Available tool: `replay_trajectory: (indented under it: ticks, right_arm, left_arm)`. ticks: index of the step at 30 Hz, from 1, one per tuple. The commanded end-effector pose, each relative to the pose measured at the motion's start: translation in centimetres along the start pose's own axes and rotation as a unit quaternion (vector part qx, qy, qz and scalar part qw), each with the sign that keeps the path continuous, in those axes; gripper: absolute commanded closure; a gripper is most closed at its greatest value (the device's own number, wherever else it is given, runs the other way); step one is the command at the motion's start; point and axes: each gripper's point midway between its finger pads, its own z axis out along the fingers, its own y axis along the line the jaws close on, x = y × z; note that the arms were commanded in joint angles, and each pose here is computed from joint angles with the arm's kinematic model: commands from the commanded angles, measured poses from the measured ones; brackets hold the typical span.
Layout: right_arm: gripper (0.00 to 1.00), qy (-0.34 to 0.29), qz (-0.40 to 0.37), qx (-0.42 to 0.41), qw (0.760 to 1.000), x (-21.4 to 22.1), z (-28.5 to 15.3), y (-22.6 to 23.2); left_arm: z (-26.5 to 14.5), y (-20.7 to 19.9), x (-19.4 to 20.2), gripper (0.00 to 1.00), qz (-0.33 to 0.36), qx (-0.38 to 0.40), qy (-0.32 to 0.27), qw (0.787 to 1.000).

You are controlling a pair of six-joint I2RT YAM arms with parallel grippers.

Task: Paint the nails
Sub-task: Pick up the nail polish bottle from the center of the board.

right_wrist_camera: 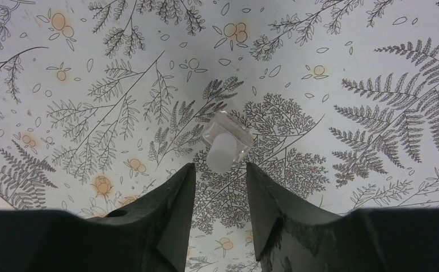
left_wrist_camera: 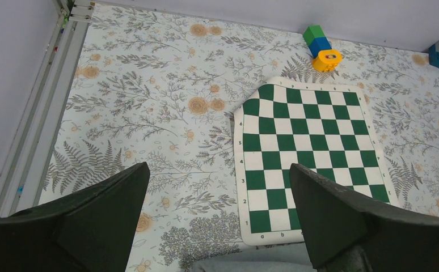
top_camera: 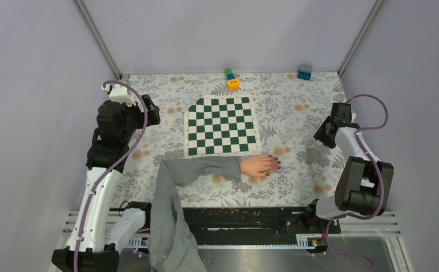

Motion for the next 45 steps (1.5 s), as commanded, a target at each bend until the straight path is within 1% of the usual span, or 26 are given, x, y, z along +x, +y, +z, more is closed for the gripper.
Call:
replay_trajectory:
  ticks: [1,11,18,22,27,31,34,39,42,45]
  right_arm:
    - [0.55,-0.017,0.001,0.011,1.0,-1.9,0.1,0.1]
    - [0.59,-0.006,0.0,0.012,1.0,-1.6,0.8,0.2]
    - [0.6,-0.001,-0.001,0.014,1.0,-1.5,1.1,0.2]
    - [0.67,0.002,-0.001,0.017,1.0,-1.4,1.1,0.1]
    - [0.71,0.001,-0.001,0.02,1.0,-1.4,1.2,0.0]
    - [0.83,0.003,-0.002,0.021,1.0,-1.4,1.2,-0.1]
    - [1.0,0.003,-0.002,0.022,1.0,-1.4,1.1,-0.1]
    - [1.0,-0.007,-0.002,0.021,1.0,-1.7,0.4,-0.2]
    - [1.0,-0.01,-0.002,0.019,1.0,-1.7,-0.2,-0.2]
    - [1.0,-0.012,-0.004,0.012,1.0,-1.7,-1.2,-0.2]
  left_arm:
    - [0.2,-0.6,-1.1,0.01,0.001,0.016,-0.022,1.0]
    - [0.3,-0.6,-1.0,0.01,0.002,0.016,-0.021,1.0]
    - [0.2,-0.6,-1.1,0.01,0.002,0.016,-0.022,1.0]
    - [0.2,-0.6,-1.1,0.01,0.002,0.016,-0.023,1.0]
    - [0.1,-0.6,-1.1,0.01,0.002,0.016,-0.025,1.0]
    - [0.1,-0.6,-1.1,0.01,0.002,0.016,-0.024,1.0]
    - [0.1,-0.6,-1.1,0.01,0.002,0.016,-0.024,1.0]
    - [0.2,-0.7,-1.1,0.01,-0.002,0.016,-0.025,1.0]
    - [0.2,-1.4,-1.3,0.01,-0.004,0.036,-0.025,0.999]
    - [-0.2,-2.7,-2.0,0.01,-0.006,0.067,-0.037,0.997]
